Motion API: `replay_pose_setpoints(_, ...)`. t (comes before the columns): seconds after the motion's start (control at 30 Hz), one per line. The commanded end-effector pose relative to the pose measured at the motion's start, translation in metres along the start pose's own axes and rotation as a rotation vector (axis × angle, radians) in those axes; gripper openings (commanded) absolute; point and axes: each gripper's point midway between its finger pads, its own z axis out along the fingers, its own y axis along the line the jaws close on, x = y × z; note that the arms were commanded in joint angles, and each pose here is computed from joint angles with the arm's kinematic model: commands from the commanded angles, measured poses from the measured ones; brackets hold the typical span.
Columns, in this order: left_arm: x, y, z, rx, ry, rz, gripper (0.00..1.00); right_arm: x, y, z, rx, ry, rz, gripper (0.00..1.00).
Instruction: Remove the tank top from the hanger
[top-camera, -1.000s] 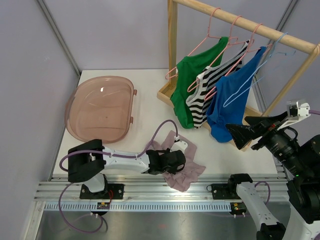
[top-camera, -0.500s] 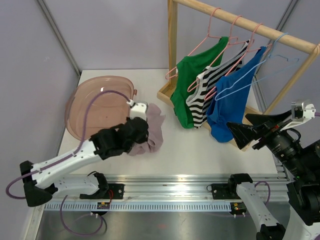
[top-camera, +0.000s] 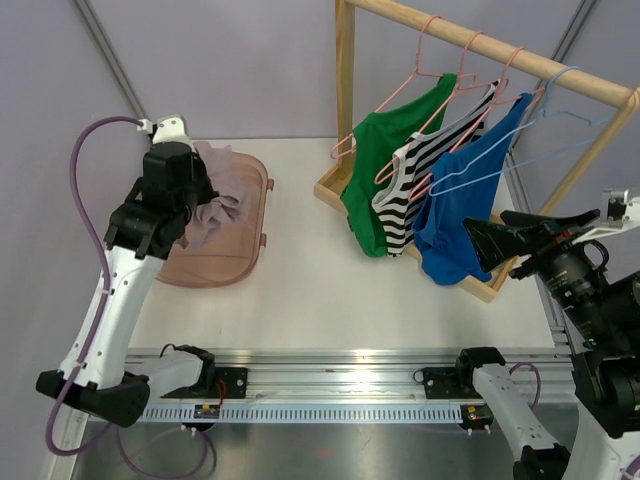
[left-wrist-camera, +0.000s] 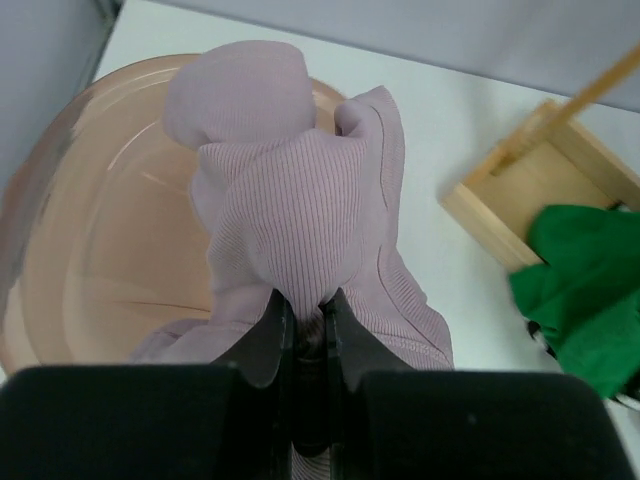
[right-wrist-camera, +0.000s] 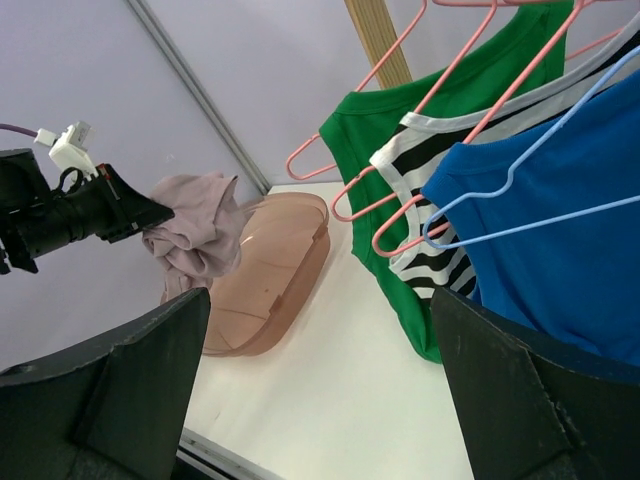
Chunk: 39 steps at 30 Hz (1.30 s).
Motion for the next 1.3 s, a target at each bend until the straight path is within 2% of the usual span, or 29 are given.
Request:
replay_pose_setpoints(0.0,-0.002,0.011,0.025,0.053,0.054,-0.015,0.0,-0.021,-0.001,0.021,0.011,-0.034,0.032,0.99)
replay_pose_setpoints(0.03,0.001,0.016,0.033,0.044,0.067,-0.024,0.04,-0.022,-0.001,0.024,0.006,-0.03,0.038,1.0)
replay_pose_setpoints(0.07,0.002,0.026,0.039,0.021,0.077,-0.039,0.14,-0.022,-0.003,0.032,0.011,-0.016,0.05,0.99)
replay_pose_setpoints(0.1,0.008,0.027,0.049,0.02,0.108,-0.043,0.32,-0.027,-0.004,0.034,0.021,-0.026,0.059,0.99)
replay_pose_setpoints(0.13,0.012,0.031,0.053,0.014,0.123,-0.05,0.62,-0.028,-0.008,0.039,0.04,-0.023,0.071,0.99)
replay_pose_setpoints(0.2,0.014,0.036,0.056,0.01,0.131,-0.079,0.99,-0.033,-0.032,0.054,0.163,-0.025,0.112,0.99)
replay_pose_setpoints(0.3,0.018,0.036,0.053,0.03,0.136,-0.081,0.99,-0.04,-0.064,0.072,0.316,-0.05,0.155,0.99)
replay_pose_setpoints(0.47,0.036,0.024,0.029,0.136,0.159,-0.063,0.99,-0.04,-0.08,0.107,0.351,-0.008,0.162,0.99)
replay_pose_setpoints(0.57,0.044,0.021,0.014,0.182,0.128,-0.056,0.99,-0.029,-0.102,0.134,0.412,0.049,0.173,0.91)
replay_pose_setpoints(0.6,0.062,0.022,0.016,0.188,0.16,-0.053,0.99,-0.033,-0.11,0.136,0.446,0.034,0.159,0.89)
replay_pose_setpoints(0.67,0.067,0.022,0.013,0.204,0.141,-0.048,0.99,-0.029,-0.12,0.147,0.471,0.043,0.157,0.81)
replay_pose_setpoints(0.8,0.09,0.025,0.015,0.214,0.169,-0.039,0.99,-0.025,-0.123,0.16,0.456,0.051,0.167,0.69)
replay_pose_setpoints(1.1,0.096,0.017,0.015,0.259,0.18,-0.034,0.99,-0.007,-0.152,0.181,0.558,0.085,0.144,0.67)
replay_pose_setpoints(1.2,0.099,0.016,0.016,0.267,0.19,-0.033,0.99,-0.003,-0.15,0.191,0.564,0.101,0.133,0.61)
replay_pose_setpoints(1.27,0.1,0.016,0.016,0.267,0.19,-0.031,0.99,0.002,-0.152,0.194,0.583,0.115,0.12,0.54)
